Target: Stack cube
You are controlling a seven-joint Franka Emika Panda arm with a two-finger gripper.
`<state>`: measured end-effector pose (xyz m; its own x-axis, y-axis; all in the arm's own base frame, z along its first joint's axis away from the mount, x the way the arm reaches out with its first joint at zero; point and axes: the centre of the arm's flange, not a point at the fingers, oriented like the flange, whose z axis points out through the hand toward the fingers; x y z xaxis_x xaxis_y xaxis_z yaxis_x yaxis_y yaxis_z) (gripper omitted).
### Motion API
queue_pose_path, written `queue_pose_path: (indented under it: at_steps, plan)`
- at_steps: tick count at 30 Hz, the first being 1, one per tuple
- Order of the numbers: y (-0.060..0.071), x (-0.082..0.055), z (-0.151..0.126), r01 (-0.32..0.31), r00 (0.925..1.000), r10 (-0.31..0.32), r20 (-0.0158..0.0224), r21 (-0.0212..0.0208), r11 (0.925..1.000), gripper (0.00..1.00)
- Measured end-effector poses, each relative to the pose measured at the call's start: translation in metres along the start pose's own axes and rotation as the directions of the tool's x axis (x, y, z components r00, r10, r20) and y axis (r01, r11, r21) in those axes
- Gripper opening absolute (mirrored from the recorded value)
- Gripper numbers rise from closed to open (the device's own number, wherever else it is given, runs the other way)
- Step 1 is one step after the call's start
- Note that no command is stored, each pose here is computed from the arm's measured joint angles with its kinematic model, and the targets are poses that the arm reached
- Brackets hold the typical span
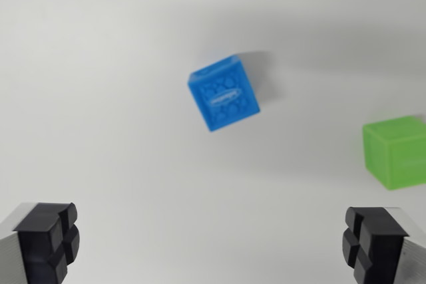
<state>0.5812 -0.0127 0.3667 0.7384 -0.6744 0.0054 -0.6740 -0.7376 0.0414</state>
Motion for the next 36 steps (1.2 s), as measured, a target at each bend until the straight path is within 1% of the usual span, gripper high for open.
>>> queue_pose_path:
  at_steps: [4, 5, 8, 12, 13, 14, 19, 21, 23, 28, 29, 31, 33, 34, 36]
  plan:
    - [0.001, 0.000, 0.010, 0.023, 0.9997, -0.023, 0.0002, 0.0014, 0.9997, 1.00]
    - [0.001, 0.000, 0.013, 0.029, 0.9996, -0.029, -0.0002, 0.0023, 0.9996, 1.00]
    - [0.002, 0.000, 0.023, 0.052, 0.9987, -0.052, 0.0003, 0.0036, 0.9987, 1.00]
    - [0.004, 0.001, 0.036, 0.083, 0.9966, -0.083, -0.0004, 0.0068, 0.9965, 1.00]
    - [0.004, 0.001, 0.038, 0.087, 0.9962, -0.087, -0.0001, 0.0068, 0.9962, 1.00]
    - [0.004, 0.001, 0.042, 0.095, 0.9955, -0.095, 0.0002, 0.0073, 0.9954, 1.00]
    - [0.007, 0.001, 0.061, 0.138, 0.9905, -0.138, -0.0011, 0.0121, 0.9904, 1.00]
    - [0.007, 0.001, 0.067, 0.152, 0.9884, -0.152, -0.0008, 0.0133, 0.9883, 1.00]
    - [0.008, 0.002, 0.076, 0.173, 0.9850, -0.173, -0.0015, 0.0156, 0.9849, 1.00]
    - [0.010, 0.002, 0.099, 0.221, 0.9753, -0.221, -0.0012, 0.0200, 0.9751, 1.00]
    - [0.011, 0.002, 0.101, 0.226, 0.9742, -0.226, -0.0013, 0.0204, 0.9740, 1.00]
    - [0.011, 0.002, 0.110, 0.246, 0.9692, -0.246, -0.0027, 0.0233, 0.9689, 1.00]
    - [0.012, 0.002, 0.117, 0.261, 0.9652, -0.261, -0.0030, 0.0249, 0.9649, 1.00]
    - [0.013, 0.002, 0.121, 0.271, 0.9625, -0.271, -0.0026, 0.0258, 0.9622, 1.00]
    - [0.014, 0.002, 0.130, 0.291, 0.9568, -0.291, -0.0034, 0.0276, 0.9564, 1.00]
